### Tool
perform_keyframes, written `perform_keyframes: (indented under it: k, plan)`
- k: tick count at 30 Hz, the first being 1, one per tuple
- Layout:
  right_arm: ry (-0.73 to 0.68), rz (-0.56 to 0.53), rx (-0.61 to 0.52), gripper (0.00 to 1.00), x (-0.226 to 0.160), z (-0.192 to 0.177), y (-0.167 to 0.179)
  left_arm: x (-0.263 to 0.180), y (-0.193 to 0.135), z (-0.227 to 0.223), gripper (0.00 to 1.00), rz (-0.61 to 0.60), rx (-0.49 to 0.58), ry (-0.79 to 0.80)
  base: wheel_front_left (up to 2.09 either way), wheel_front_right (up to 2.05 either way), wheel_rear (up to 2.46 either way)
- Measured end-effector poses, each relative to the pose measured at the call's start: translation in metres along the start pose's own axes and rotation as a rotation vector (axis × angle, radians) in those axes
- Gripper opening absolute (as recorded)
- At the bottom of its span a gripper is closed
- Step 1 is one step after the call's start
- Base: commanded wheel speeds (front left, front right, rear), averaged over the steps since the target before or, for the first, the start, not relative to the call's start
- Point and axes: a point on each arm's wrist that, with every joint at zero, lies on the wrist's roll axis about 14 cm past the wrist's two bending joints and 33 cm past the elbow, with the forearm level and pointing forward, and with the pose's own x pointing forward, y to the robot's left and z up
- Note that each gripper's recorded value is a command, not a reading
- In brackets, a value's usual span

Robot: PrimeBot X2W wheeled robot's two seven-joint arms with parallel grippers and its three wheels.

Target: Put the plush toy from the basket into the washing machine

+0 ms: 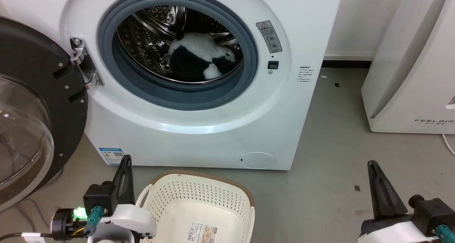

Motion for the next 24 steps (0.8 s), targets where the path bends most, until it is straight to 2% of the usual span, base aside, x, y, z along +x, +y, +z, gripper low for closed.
perform_keyframes:
  k: [24]
  plan:
    - [0.042, -0.001, -0.02, 0.0, -0.0009, -0.0039, -0.0008, -0.0008, -0.0072, 0.0031, 0.0, -0.025, 0.001, 0.017, 0.0, 0.0, 0.0]
